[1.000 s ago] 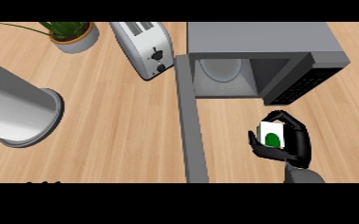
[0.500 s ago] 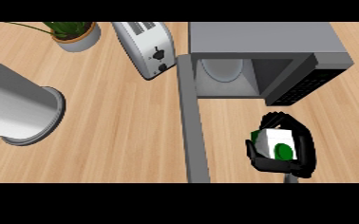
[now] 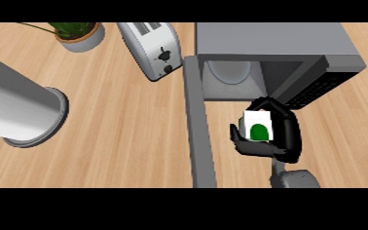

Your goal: Pick up the milk, place it into the microwave and close the microwave

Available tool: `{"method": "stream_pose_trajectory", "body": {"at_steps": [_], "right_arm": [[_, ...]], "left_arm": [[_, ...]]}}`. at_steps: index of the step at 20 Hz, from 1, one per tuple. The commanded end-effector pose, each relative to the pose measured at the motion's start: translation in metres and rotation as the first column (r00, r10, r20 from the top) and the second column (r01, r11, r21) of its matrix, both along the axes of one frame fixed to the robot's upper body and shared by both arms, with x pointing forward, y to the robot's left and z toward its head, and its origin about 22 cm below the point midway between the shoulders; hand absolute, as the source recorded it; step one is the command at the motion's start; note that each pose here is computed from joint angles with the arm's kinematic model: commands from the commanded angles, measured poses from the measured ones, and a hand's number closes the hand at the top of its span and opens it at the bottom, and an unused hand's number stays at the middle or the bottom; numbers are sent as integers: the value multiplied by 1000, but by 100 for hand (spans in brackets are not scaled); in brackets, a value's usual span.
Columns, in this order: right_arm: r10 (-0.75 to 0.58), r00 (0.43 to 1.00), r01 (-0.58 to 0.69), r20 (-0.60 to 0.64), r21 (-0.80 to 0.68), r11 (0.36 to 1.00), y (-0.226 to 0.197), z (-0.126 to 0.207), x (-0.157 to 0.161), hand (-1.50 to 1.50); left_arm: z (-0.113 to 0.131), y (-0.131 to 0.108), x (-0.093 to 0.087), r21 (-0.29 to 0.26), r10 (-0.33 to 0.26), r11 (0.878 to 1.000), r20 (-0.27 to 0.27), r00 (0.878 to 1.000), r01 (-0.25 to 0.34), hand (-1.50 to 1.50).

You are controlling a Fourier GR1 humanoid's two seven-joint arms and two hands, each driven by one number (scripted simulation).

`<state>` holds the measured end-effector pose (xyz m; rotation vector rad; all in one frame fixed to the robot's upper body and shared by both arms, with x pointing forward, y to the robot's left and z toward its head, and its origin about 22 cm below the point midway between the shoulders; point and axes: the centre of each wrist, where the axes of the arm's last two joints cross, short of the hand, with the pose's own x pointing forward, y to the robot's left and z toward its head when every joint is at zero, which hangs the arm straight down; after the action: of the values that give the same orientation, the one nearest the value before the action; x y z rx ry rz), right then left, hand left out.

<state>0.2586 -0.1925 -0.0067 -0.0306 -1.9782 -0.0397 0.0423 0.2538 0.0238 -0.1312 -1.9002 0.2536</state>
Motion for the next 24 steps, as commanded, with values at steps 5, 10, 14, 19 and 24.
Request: {"method": "stream_pose_trajectory", "body": {"at_steps": [5, 10, 14, 19, 24], "right_arm": [[-71, 994, 62, -82, -108, 992, 27, -4, 59, 150], [-107, 987, 93, -121, -117, 989, 39, -11, 88, 150], [-119, 984, 104, -134, -115, 988, 28, -41, 93, 150], [-191, 972, 156, -134, -235, 959, 24, -29, 126, 150], [-243, 961, 191, -132, -319, 928, 15, -34, 132, 150]], "left_arm": [[-13, 17, 2, 13, 15, 1000, -4, 1000, -15, -150], [-2, 25, -8, -1, 0, 1000, -7, 1000, 0, -150], [-19, 12, 2, 7, 8, 1000, -13, 1000, -8, -150], [-1, 23, 8, 16, -4, 1000, 18, 1000, 4, -150], [-10, 12, 6, 19, -18, 1000, -5, 1000, 18, -150]]}}
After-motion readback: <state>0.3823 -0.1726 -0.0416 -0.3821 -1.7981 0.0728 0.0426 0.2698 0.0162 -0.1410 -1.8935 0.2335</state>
